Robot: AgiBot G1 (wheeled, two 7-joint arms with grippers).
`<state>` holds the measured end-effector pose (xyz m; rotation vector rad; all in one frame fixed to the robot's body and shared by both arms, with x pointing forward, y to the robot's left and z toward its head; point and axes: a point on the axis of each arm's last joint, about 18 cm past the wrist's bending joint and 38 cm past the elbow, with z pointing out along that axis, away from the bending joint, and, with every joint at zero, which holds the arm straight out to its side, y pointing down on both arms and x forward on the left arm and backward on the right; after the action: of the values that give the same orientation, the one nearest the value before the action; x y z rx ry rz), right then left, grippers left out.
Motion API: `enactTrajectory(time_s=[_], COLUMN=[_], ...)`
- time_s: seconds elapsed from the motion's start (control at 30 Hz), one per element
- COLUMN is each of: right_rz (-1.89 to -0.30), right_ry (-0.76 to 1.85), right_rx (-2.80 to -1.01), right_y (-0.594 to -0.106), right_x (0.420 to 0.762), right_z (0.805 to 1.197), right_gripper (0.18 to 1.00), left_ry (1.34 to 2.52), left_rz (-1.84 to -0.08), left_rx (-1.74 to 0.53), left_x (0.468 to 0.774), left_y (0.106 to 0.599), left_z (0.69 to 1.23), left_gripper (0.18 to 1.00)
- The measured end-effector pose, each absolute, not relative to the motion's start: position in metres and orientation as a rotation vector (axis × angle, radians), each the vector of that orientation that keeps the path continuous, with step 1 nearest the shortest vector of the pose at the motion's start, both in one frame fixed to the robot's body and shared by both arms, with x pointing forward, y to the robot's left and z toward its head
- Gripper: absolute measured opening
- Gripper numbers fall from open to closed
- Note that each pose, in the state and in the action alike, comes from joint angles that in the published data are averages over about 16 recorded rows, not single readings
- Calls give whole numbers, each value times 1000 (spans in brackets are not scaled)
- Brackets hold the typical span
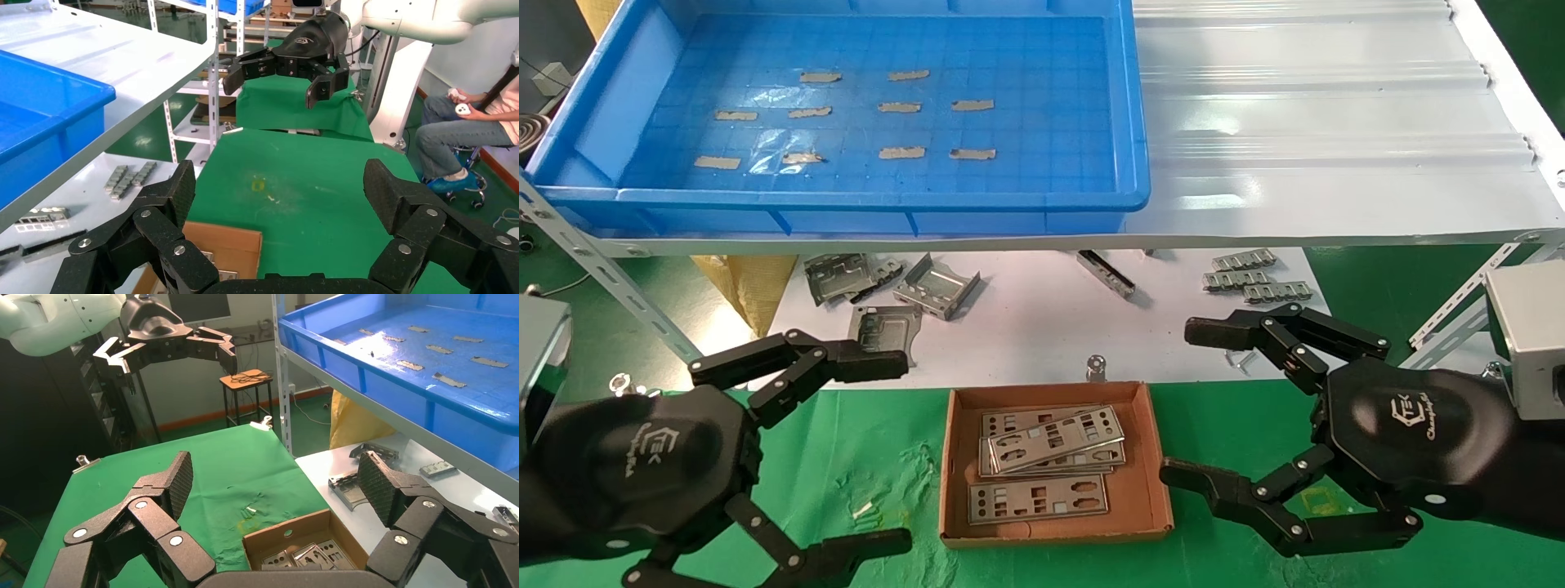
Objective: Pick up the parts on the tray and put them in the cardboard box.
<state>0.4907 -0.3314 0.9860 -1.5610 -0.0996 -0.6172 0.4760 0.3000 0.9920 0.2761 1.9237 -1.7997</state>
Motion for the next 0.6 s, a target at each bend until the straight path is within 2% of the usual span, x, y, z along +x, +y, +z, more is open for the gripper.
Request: enactTrajectory(time_s=[0.6], right_rz=[-617], right_ry=[-100], right_rx=[-1561], right_y=[-331], right_x=[491], right_z=[986], right_gripper=[1000], left_ry=[1924], left_rz=[-1800], left_rx=[276], left_x=[476], left_y=[300], left_z=[992], left_gripper=[1001])
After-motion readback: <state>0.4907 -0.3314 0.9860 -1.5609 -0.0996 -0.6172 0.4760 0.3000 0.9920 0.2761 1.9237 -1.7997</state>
